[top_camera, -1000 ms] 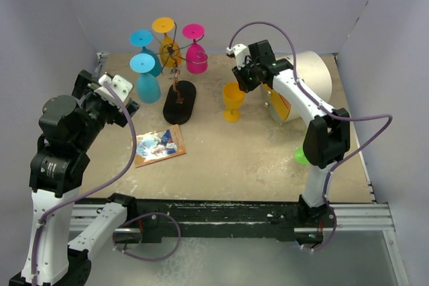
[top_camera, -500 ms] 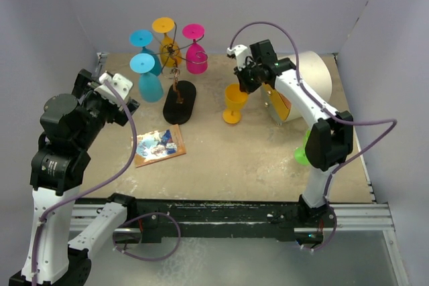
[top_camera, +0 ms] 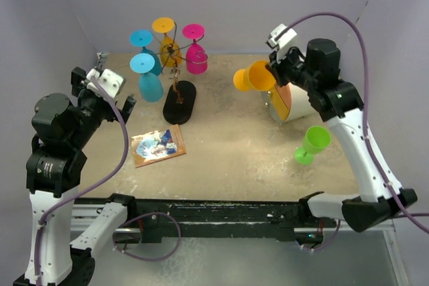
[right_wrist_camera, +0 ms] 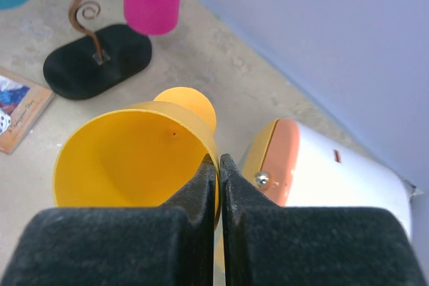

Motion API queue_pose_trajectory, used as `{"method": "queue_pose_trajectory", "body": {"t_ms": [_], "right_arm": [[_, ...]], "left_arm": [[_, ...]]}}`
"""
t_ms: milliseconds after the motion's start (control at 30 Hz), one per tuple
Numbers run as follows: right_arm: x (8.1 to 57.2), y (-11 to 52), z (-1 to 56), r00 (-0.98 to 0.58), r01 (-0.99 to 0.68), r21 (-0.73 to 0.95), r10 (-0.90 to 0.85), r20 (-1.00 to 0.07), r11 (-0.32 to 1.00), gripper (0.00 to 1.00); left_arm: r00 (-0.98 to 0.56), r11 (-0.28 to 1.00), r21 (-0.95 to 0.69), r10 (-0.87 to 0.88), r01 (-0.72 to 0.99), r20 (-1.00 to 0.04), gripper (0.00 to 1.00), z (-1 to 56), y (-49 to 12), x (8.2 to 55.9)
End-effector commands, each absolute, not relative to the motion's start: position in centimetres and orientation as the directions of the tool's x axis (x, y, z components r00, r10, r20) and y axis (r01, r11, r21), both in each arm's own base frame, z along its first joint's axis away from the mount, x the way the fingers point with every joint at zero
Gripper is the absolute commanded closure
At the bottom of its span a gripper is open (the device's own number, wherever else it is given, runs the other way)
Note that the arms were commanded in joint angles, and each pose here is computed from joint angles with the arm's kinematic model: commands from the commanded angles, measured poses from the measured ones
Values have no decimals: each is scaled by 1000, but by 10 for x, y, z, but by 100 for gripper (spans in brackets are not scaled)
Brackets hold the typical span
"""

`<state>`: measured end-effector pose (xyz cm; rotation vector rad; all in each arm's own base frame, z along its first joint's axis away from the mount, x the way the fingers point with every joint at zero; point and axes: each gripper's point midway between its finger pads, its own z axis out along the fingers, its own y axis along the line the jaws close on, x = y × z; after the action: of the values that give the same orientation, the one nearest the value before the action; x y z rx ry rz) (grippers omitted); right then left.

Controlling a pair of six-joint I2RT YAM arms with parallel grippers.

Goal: Place the wine glass upside down on the wine glass rack

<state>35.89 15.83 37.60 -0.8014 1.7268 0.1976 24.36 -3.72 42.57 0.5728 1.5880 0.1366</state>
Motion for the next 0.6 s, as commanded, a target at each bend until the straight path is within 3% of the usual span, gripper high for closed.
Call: {"method": "queue_pose_trajectory", "body": {"t_ms": [0, 233, 567], "right_arm": [[336, 148, 440, 87, -539, -330, -338, -937, 775, 100], [310, 152, 488, 232, -547, -341, -253, -939, 765, 100], [293, 186, 514, 237, -698, -200, -42, -971, 688, 100]], "left_arm": [[105, 863, 331, 316, 382, -943, 1, 455, -66, 236], [96, 819, 217, 196, 531, -976, 4, 460, -99, 244], [27, 751, 3, -20, 661, -999, 6, 486, -134, 256]]}}
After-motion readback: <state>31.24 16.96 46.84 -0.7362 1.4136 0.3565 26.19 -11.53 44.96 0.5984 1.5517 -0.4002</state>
